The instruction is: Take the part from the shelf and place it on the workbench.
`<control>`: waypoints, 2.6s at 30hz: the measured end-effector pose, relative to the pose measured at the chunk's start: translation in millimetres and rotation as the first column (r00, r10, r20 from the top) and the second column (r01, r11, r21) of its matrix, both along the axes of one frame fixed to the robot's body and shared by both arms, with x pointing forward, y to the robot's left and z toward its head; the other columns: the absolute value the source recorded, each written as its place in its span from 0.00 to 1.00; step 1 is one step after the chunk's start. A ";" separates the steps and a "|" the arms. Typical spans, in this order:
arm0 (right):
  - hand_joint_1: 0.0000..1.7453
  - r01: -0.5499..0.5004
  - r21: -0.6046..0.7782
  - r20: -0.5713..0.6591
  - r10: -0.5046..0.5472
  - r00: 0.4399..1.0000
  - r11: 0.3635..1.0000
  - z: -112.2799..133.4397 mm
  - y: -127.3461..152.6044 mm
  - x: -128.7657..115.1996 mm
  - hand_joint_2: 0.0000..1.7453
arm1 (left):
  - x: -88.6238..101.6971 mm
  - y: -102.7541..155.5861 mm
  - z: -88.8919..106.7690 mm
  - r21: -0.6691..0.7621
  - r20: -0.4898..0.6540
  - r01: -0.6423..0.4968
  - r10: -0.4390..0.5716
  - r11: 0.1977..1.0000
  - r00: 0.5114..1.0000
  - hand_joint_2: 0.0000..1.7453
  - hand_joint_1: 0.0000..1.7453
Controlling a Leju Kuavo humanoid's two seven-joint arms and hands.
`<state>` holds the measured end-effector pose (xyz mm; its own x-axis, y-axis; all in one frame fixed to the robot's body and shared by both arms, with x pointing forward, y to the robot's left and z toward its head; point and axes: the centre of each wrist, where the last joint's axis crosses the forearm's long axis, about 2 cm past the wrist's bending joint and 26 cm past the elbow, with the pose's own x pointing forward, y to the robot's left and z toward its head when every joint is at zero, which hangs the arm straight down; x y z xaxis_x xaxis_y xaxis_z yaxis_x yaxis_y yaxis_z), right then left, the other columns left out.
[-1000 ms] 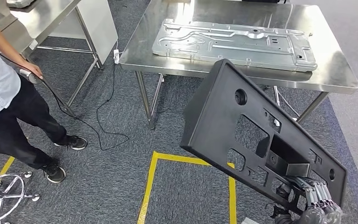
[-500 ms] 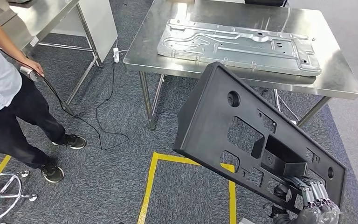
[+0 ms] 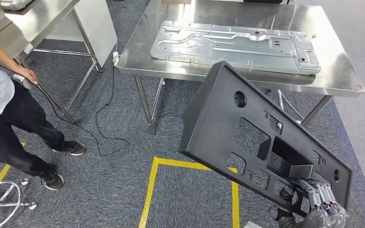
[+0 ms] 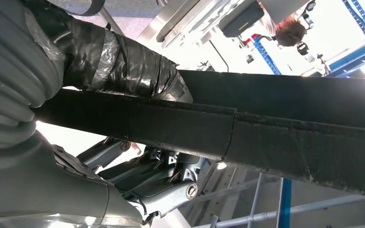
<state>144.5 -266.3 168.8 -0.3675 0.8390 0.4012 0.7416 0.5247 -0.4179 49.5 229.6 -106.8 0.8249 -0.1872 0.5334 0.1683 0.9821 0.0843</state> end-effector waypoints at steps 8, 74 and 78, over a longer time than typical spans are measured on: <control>1.00 -0.003 0.001 0.002 0.003 1.000 1.000 0.2 0.3 0.2 1.00 | 1.0 0.3 0.1 0.002 0.002 -0.001 0.001 1.000 1.000 1.00 0.00; 1.00 -0.028 -0.011 0.009 0.028 1.000 1.000 0.2 3.1 6.0 1.00 | 0.6 2.1 -0.2 -0.005 0.004 0.011 -0.011 1.000 1.000 1.00 0.00; 1.00 -0.029 -0.013 0.008 0.029 1.000 1.000 -0.1 3.0 6.1 1.00 | -0.6 1.9 -0.3 -0.004 0.002 0.012 -0.012 1.000 1.000 1.00 0.00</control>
<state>150.6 -263.3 168.7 -0.3947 0.8331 0.3874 0.7299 0.5404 -0.4186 48.9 231.5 -107.1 0.8218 -0.1946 0.5355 0.1795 0.9804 0.0809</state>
